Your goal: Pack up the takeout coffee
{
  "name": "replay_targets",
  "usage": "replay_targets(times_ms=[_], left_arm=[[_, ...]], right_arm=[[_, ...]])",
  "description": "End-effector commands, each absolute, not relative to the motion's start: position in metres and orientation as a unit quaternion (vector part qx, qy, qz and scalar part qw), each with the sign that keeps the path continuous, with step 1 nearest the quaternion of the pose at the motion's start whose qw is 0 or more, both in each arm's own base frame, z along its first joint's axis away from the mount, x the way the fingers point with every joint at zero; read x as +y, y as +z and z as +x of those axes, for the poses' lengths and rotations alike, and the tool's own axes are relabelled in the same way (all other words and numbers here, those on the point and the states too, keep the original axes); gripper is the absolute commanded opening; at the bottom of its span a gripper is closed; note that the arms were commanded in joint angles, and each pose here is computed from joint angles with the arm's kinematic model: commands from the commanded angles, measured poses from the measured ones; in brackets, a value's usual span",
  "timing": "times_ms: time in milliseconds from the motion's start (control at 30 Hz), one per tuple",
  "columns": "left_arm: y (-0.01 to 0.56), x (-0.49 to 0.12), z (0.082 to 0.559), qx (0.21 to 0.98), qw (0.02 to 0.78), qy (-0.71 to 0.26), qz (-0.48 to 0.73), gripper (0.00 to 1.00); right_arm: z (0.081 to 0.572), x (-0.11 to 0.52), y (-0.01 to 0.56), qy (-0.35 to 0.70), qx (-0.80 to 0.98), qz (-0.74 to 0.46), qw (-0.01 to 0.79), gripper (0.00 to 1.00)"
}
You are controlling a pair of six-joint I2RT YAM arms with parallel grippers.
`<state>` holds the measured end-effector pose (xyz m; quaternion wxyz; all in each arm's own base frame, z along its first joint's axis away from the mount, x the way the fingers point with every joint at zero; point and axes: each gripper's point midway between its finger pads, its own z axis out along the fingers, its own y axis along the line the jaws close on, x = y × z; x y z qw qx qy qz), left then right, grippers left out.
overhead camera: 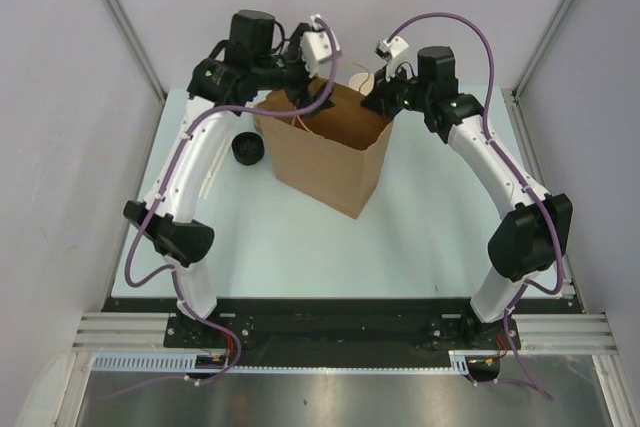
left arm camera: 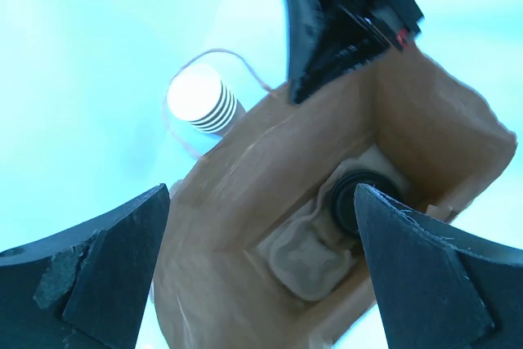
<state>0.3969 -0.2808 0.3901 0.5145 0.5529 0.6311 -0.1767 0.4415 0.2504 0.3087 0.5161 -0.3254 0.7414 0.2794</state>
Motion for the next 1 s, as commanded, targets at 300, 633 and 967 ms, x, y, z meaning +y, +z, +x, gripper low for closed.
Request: replay_targets(times_ms=[300, 633, 967], left_arm=[[0.451, -0.124, 0.447, 0.740, 0.604, -0.215, 0.202, 0.92], [0.264, 0.043, 0.477, 0.897, 0.437, -0.074, -0.003, 0.67], [0.158, 0.108, 0.501, 0.932, 0.357, -0.022, -0.063, 0.58]], right_arm=[[0.441, 0.257, 0.327, 0.271, 0.723, -0.339, 0.537, 0.00], [0.440, 0.260, 0.336, 0.268, 0.724, -0.331, 0.542, 0.25], [0.440, 0.256, 0.355, 0.250, 0.723, -0.320, 0.559, 0.51]])
